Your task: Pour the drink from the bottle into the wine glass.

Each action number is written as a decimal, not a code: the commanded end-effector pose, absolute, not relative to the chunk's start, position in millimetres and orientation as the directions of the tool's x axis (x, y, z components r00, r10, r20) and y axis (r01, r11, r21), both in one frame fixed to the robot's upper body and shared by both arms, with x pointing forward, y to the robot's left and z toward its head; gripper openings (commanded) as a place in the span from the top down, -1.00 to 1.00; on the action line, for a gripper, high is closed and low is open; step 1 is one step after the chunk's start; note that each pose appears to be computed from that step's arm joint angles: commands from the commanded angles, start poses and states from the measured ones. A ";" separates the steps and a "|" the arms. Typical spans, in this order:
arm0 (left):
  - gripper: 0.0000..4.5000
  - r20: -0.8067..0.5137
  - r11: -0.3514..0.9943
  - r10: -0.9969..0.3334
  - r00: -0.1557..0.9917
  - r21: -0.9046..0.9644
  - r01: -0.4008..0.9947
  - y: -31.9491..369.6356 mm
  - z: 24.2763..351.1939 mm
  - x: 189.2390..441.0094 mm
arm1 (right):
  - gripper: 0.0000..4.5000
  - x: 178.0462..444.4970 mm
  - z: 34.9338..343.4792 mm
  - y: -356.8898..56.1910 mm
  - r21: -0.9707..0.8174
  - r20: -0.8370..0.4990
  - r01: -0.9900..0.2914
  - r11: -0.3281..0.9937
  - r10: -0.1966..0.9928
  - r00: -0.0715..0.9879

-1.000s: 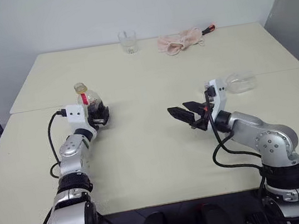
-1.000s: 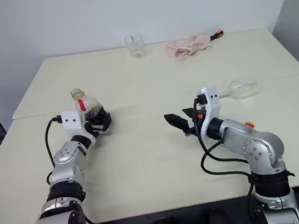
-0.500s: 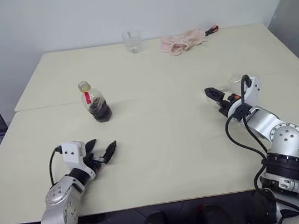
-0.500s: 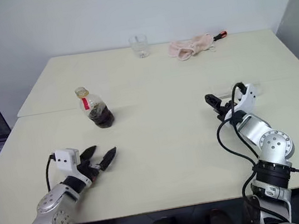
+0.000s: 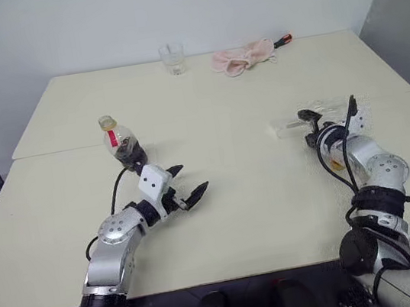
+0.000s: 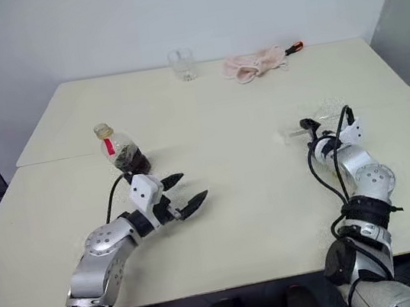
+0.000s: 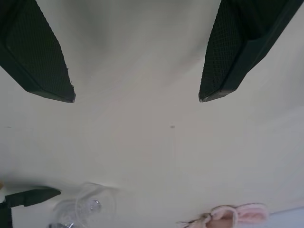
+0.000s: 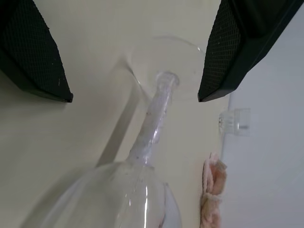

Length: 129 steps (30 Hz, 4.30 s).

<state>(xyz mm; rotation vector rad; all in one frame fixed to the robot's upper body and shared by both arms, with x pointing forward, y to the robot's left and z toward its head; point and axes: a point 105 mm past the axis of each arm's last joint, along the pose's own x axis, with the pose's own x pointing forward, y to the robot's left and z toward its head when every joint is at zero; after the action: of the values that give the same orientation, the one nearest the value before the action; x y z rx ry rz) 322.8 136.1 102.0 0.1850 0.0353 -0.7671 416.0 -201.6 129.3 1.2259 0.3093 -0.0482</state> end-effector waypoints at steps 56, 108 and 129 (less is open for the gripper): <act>-1.00 -0.086 0.799 -0.552 0.829 0.230 0.556 182.0 106.4 312.6 | 0.90 401.9 94.3 6.1 -0.104 0.111 -0.501 0.859 0.510 0.853; -1.00 -0.049 0.890 -0.391 0.919 0.235 0.391 233.0 127.4 317.9 | -0.47 403.6 68.9 -30.7 -0.073 -0.153 -0.667 0.741 0.653 0.742; -1.00 -0.006 0.944 -0.242 0.970 0.228 0.237 276.6 134.7 315.8 | -0.99 330.3 237.2 -123.7 -0.256 -0.233 -0.844 0.472 0.817 0.528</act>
<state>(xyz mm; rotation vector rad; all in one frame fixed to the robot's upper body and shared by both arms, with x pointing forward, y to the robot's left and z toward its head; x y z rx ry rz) 311.8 272.6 118.7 0.1926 0.0223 -0.2572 342.2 -134.7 205.5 -0.3543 0.1708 0.9441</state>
